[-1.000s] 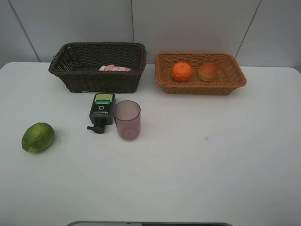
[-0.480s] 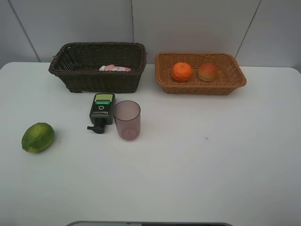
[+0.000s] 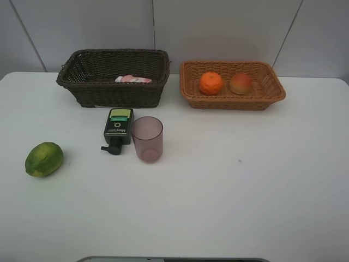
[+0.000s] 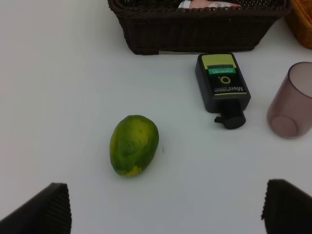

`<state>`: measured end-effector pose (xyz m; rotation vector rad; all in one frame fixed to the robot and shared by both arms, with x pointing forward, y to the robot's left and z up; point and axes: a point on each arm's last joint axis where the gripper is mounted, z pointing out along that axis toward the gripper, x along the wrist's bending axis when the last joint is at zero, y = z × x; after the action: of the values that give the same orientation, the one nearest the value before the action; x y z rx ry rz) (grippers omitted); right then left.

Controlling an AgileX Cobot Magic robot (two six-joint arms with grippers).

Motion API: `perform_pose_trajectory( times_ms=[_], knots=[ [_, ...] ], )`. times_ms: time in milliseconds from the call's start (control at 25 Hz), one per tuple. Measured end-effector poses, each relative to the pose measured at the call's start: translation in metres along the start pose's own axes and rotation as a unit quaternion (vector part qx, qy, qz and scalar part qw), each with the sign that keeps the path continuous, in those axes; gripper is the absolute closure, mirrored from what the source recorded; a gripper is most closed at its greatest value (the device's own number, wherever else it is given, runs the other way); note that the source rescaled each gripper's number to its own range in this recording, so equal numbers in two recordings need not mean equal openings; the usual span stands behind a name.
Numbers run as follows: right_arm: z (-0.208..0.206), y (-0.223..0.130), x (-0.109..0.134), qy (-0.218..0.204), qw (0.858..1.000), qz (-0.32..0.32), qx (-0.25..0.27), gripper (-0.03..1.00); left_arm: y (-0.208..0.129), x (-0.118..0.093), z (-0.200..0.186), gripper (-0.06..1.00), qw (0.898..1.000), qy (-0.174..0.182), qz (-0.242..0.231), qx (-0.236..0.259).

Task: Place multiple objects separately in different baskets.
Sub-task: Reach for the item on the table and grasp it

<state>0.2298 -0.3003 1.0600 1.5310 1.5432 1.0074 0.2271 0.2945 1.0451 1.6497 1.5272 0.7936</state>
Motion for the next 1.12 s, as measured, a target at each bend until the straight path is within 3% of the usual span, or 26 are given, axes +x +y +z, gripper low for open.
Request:
perform_pose_trajectory(
  times_ms=[1120],
  knots=[
    [-0.0004,-0.0002,0.0000,0.000,1.000,0.000,-0.001,0.24,0.0000,0.0000,0.0000,-0.06,1.000,0.000,0.000,0.000]
  ],
)
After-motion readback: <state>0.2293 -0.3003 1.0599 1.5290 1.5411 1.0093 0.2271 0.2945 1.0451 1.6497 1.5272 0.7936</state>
